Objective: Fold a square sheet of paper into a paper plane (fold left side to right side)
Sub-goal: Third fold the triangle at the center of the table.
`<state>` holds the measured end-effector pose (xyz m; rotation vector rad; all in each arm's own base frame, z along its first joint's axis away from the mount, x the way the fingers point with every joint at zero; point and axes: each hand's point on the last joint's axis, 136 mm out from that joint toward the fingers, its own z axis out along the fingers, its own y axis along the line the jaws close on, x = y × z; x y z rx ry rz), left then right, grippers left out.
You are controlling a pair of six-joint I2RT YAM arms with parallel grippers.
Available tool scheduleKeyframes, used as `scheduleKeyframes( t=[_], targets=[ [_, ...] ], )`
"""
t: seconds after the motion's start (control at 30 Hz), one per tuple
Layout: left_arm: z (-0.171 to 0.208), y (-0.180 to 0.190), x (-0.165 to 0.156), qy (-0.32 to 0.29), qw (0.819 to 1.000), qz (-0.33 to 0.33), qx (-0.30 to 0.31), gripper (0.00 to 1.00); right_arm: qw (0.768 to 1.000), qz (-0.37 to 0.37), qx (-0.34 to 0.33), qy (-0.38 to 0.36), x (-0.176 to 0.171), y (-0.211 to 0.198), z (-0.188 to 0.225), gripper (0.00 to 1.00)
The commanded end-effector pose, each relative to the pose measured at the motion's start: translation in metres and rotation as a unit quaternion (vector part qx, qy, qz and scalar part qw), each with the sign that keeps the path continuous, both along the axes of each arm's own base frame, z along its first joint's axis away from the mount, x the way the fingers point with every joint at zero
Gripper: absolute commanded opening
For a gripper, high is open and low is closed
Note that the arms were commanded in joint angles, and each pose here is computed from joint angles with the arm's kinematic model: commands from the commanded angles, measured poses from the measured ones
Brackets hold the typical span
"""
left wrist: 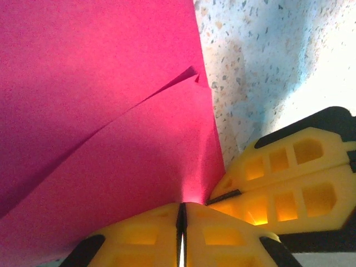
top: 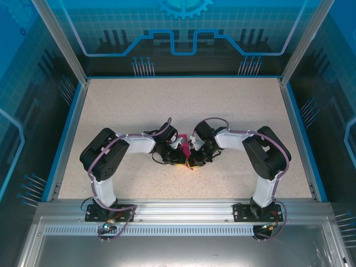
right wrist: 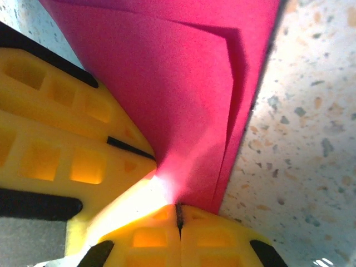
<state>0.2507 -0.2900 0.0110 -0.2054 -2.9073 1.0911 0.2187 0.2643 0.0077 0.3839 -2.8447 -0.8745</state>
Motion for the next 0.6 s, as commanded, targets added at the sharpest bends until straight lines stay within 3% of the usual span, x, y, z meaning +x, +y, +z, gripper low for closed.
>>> scheduleKeyframes(
  t=[0.0, 0.57],
  targets=[
    [-0.026, 0.042, 0.007, 0.002, 0.996, 0.025, 0.084, 0.12, 0.992, 0.002, -0.124, 0.035, -0.024, -0.047, -0.040, 0.00],
    [-0.032, 0.118, 0.025, 0.006, 0.990, 0.076, 0.121, 0.11, 0.992, 0.005, -0.122, 0.038, -0.029, -0.048, -0.038, 0.00]
  ],
)
